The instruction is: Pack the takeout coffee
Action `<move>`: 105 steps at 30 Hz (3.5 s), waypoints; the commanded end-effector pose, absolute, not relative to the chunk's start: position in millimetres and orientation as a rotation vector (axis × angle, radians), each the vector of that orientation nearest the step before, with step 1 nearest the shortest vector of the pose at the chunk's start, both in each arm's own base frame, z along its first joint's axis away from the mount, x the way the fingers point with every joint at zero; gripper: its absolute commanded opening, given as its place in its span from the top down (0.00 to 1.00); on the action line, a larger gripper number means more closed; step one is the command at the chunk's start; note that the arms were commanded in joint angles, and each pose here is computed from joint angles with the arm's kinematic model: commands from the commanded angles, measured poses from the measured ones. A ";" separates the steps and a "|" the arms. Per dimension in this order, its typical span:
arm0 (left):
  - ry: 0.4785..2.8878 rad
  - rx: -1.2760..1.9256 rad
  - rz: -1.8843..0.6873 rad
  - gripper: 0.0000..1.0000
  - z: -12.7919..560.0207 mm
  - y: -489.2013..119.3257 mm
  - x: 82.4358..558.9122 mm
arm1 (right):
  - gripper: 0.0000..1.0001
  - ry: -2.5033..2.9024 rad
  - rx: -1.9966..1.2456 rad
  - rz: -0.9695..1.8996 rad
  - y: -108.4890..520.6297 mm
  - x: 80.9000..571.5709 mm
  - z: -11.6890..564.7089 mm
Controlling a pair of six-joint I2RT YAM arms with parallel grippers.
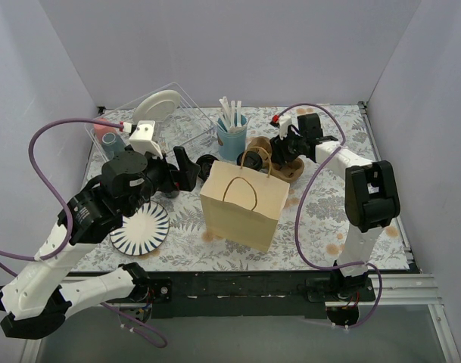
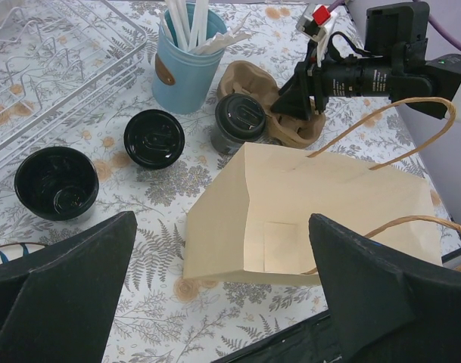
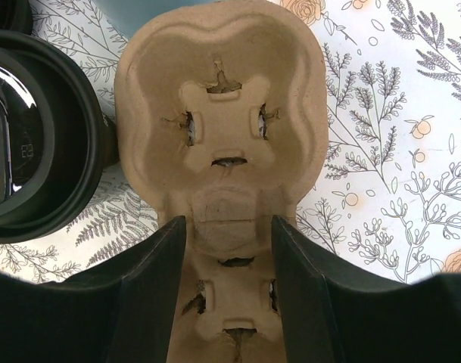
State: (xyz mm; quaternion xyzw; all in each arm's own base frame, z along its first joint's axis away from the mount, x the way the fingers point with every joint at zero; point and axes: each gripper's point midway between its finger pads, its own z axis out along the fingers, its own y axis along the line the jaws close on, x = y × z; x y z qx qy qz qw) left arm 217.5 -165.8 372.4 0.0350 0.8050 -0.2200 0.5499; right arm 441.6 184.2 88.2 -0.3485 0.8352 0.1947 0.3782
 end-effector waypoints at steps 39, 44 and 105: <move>2.068 0.091 -0.392 0.03 311.3 -172.7 229.4 | 0.69 2.047 -0.611 0.271 131.8 431.4 280.4; 2.078 0.079 -0.443 0.09 302.5 -183.3 230.4 | 0.69 1.967 -0.575 0.338 133.1 392.5 351.9; 2.097 0.025 -0.575 0.48 279.4 -203.4 228.2 | 0.74 1.740 -0.856 0.909 285.3 187.3 363.2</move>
